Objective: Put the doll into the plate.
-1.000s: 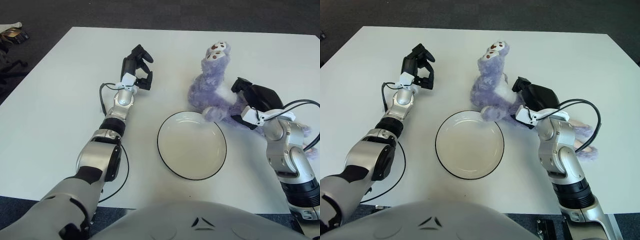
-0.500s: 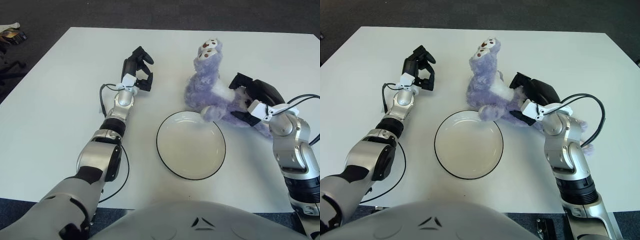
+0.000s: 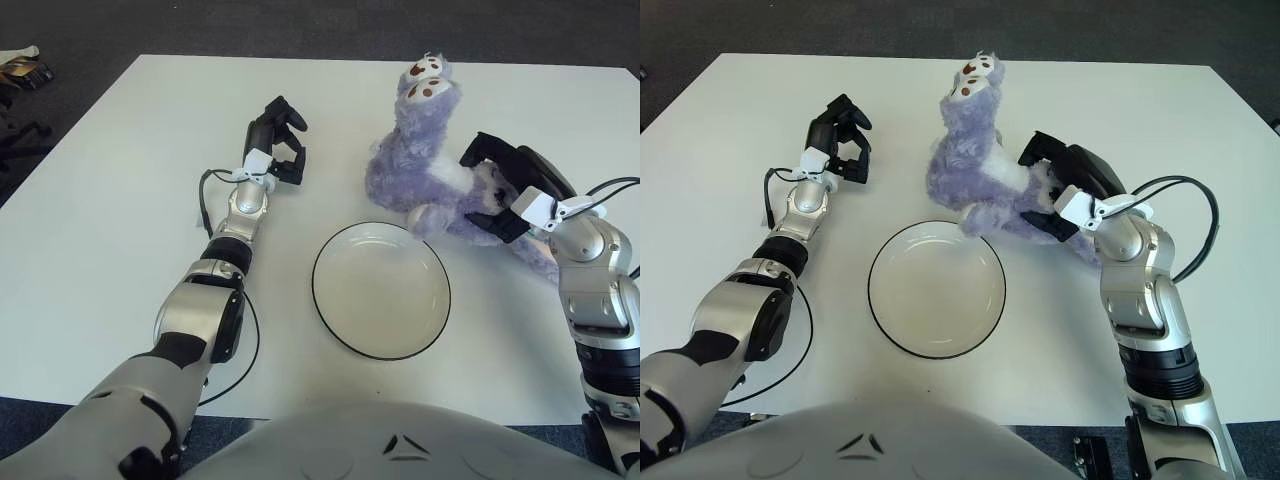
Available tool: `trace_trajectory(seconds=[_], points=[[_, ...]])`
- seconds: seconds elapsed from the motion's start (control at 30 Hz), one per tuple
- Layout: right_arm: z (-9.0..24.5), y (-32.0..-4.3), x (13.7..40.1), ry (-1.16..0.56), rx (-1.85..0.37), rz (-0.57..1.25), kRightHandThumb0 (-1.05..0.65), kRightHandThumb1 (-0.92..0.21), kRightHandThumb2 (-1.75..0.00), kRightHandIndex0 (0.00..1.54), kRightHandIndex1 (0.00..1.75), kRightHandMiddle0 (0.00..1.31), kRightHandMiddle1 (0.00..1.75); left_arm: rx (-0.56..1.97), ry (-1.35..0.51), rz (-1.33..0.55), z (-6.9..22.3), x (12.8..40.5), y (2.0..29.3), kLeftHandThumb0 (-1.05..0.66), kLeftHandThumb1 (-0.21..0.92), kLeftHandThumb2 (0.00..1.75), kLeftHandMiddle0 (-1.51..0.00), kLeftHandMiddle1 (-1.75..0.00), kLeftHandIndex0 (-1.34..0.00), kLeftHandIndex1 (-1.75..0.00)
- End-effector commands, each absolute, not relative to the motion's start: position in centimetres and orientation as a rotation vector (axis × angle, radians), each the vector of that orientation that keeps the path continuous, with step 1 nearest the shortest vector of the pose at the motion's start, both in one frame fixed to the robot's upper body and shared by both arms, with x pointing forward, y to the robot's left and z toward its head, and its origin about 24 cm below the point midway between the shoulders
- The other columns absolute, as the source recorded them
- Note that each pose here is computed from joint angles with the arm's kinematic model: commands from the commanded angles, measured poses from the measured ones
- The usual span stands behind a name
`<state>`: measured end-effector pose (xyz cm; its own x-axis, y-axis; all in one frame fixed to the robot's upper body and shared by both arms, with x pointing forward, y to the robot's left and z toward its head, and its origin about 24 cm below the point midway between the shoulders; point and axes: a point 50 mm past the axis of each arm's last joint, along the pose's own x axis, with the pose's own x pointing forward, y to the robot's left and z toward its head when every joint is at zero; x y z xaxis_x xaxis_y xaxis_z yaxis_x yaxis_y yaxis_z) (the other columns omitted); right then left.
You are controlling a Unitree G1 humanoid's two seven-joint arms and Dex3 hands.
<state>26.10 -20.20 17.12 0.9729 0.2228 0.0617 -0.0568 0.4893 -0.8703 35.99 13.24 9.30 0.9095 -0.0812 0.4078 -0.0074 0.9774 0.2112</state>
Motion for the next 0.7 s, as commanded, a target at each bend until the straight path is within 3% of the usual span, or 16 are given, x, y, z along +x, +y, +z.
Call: trace_trajectory(seconds=[0.0, 0.67], points=[[18.6, -20.4, 26.4, -0.229, -1.114, 0.147, 0.0, 0.05, -1.73, 0.88, 1.73, 0.67, 1.75, 0.205, -0.431, -0.031, 9.7, 36.2, 13.3, 0.0, 0.05, 1.6, -0.81, -1.68, -0.61, -1.75], [20.5, -20.1, 26.6, -0.21, -0.985, 0.224, 0.0, 0.08, -1.75, 0.92, 1.68, 0.69, 1.75, 0.219, -0.421, -0.02, 9.6, 36.4, 13.1, 0.0, 0.07, 1.59, -0.78, -1.71, -0.58, -1.75]])
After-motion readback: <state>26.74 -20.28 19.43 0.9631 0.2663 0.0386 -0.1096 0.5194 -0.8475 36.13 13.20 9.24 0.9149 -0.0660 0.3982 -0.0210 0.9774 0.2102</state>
